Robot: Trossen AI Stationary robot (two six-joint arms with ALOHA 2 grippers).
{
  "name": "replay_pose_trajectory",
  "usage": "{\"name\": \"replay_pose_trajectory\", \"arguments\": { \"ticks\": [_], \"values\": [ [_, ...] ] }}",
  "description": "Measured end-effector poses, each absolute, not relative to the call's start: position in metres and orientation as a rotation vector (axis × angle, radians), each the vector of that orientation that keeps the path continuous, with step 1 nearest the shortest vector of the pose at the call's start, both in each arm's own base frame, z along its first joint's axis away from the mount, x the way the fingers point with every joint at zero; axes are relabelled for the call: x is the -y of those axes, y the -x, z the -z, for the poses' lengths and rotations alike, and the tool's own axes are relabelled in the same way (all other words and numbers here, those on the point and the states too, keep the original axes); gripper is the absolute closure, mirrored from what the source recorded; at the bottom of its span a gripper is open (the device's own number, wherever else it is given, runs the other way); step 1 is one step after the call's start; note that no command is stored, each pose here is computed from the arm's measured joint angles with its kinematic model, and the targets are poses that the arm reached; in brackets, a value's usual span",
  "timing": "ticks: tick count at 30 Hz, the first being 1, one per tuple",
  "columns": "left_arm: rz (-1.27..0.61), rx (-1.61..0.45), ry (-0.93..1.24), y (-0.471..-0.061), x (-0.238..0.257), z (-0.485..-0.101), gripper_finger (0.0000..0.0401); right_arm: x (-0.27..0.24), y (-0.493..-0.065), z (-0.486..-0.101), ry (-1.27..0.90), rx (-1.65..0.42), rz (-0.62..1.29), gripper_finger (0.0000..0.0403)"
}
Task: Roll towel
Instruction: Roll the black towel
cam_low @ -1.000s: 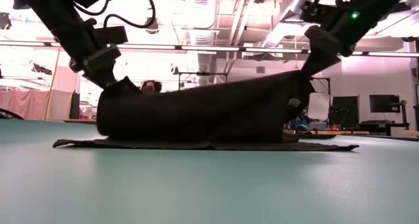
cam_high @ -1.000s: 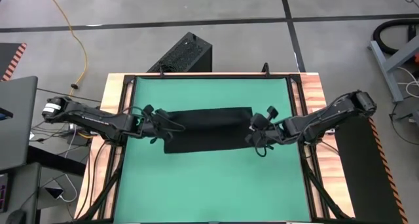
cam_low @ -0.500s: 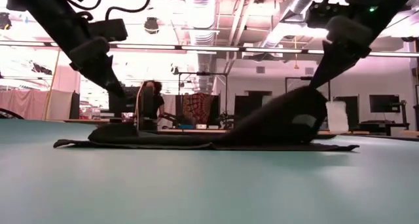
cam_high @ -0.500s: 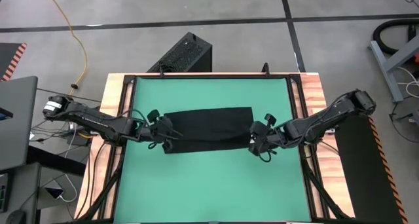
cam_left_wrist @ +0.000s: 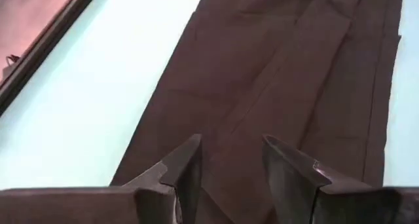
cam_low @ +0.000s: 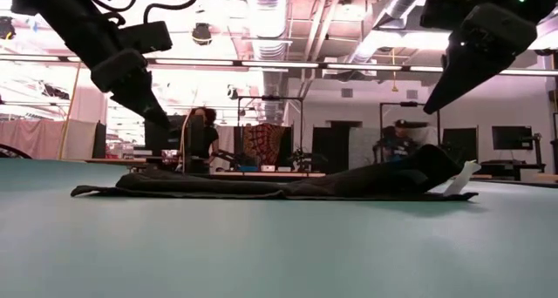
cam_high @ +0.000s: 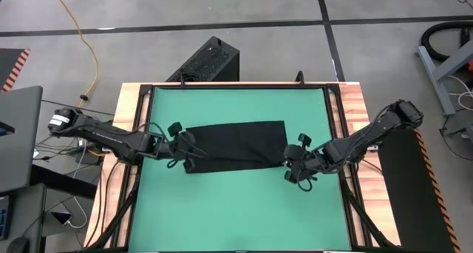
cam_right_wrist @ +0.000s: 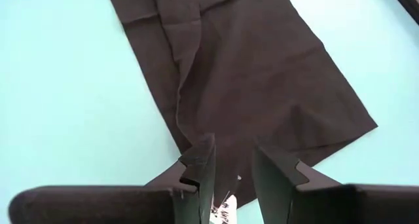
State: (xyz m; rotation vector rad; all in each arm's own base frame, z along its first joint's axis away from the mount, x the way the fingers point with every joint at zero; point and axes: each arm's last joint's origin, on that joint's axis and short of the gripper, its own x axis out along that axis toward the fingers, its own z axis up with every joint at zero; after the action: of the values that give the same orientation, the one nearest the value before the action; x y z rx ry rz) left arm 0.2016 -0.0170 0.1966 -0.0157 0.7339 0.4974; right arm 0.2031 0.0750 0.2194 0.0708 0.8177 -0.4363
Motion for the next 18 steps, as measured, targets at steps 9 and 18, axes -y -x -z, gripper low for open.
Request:
{"name": "replay_pose_trajectory", "arguments": {
  "ticks": [9, 18],
  "values": [
    [-0.547, -0.845, 0.123, -0.188, -0.021, -0.165, 0.0259, -0.075, -0.203, -0.219, -0.069, -0.819, 0.436, 0.0284],
    [-0.556, -0.804, 0.121, -0.183, -0.031, -0.150, 0.0259, -0.075, -0.203, -0.219, -0.056, -0.823, 0.430, 0.0284]
  ]
}}
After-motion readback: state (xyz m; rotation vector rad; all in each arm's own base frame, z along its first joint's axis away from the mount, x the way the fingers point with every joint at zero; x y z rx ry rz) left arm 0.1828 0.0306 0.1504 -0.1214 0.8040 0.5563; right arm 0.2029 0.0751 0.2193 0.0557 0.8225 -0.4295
